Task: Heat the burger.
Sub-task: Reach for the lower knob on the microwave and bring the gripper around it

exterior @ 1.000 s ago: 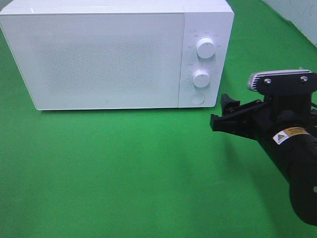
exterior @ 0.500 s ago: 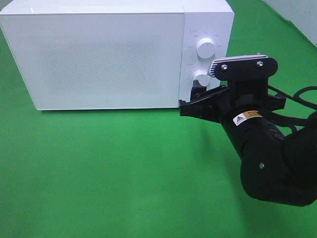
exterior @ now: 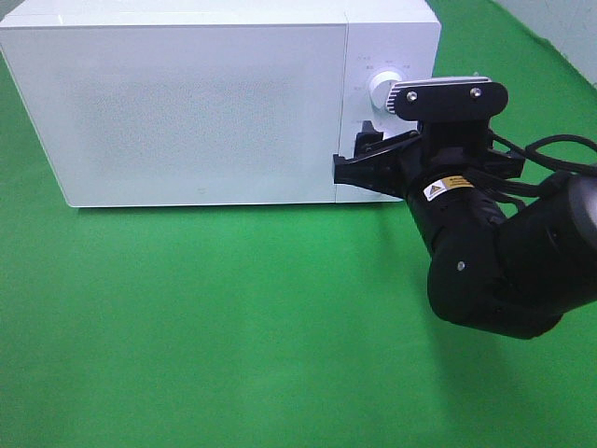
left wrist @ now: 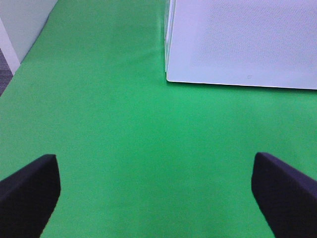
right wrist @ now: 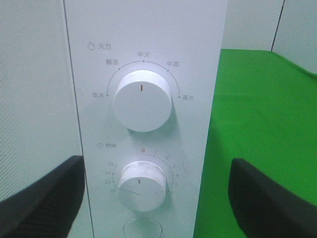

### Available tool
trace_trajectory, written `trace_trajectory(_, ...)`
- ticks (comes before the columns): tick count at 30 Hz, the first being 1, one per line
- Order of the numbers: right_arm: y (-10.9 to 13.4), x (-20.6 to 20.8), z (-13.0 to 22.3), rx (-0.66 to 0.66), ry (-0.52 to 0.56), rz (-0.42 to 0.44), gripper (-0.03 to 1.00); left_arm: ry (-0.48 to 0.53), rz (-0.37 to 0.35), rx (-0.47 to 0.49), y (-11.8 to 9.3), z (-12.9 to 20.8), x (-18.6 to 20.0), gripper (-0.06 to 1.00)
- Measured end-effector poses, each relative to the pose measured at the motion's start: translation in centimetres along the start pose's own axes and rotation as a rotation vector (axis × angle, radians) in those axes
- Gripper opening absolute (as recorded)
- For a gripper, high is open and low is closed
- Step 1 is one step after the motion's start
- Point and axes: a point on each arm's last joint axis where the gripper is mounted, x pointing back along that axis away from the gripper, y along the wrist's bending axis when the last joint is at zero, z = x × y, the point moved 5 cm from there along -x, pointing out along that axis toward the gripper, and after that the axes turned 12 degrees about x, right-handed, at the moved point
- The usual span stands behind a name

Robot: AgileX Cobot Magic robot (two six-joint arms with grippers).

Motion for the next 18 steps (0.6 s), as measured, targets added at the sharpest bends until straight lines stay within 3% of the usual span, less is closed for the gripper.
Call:
trace_trajectory(8, 1.6, -1.8, 0.8, 0.028, -0.007, -0.023, 0.75, 0.000, 0.000, 0.000, 0.0, 0.0, 0.0, 0.97)
trace_trajectory(18, 1.9, -3.2, 2.0, 0.017, 0.012, -0.011, 0.75, 0.000, 0.000, 0.000, 0.0, 0.0, 0.0, 0.97)
